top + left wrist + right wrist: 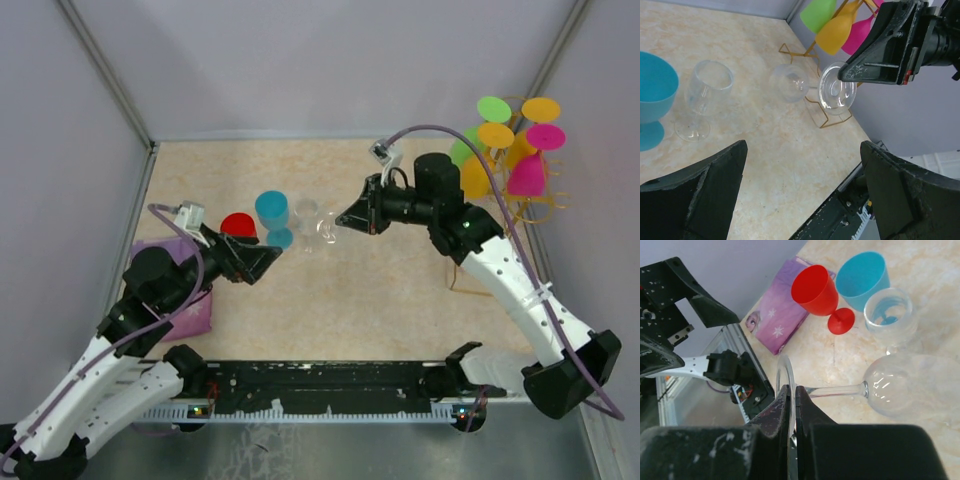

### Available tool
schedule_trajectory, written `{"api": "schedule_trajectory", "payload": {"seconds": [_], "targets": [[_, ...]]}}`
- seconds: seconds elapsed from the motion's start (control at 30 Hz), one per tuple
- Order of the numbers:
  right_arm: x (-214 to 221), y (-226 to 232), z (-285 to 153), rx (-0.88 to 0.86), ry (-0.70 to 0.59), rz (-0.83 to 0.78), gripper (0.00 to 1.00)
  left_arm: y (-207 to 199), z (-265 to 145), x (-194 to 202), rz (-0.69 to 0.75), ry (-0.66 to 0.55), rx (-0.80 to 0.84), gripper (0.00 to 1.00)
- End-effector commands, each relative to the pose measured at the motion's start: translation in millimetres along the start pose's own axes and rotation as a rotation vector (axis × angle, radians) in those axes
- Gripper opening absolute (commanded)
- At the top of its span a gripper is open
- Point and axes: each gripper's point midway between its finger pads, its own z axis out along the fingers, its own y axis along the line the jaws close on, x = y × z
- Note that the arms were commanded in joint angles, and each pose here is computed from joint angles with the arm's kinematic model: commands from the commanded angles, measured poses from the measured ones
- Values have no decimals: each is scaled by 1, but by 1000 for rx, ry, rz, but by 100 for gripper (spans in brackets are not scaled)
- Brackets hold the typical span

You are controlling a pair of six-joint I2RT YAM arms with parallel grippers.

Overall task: Take the wine glass off the wine glass rack
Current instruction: Place the wine glass at the center of the board.

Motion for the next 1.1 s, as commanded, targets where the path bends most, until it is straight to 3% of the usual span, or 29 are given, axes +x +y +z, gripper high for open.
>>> {"api": "schedule_trajectory", "payload": {"seconds": [0.0,0.17,0.3,0.47,0.57,0.7,1.07], "targets": [[-32,51,-9,-174,-214,37,0,-15,8,7,-17,33,93,99],[-28,50,-5,-96,-380,108,0,-38,18,16,-87,84,224,99],[-23,57,-5,-153,-432,143,0,-49,22,29,-187,95,332,99],[-14,60,-9,-195,-464,160,0,-45,24,45,-229,146,335,96],[-10,66,-13,-242,-476,132,0,-46,20,55,-303,169,360,83],[-4,71,-12,-293,-468,134,0,-51,15,67,-412,165,460,74],[8,78,-1,-357,-393,132,0,-59,19,48,-374,98,495,70]]}}
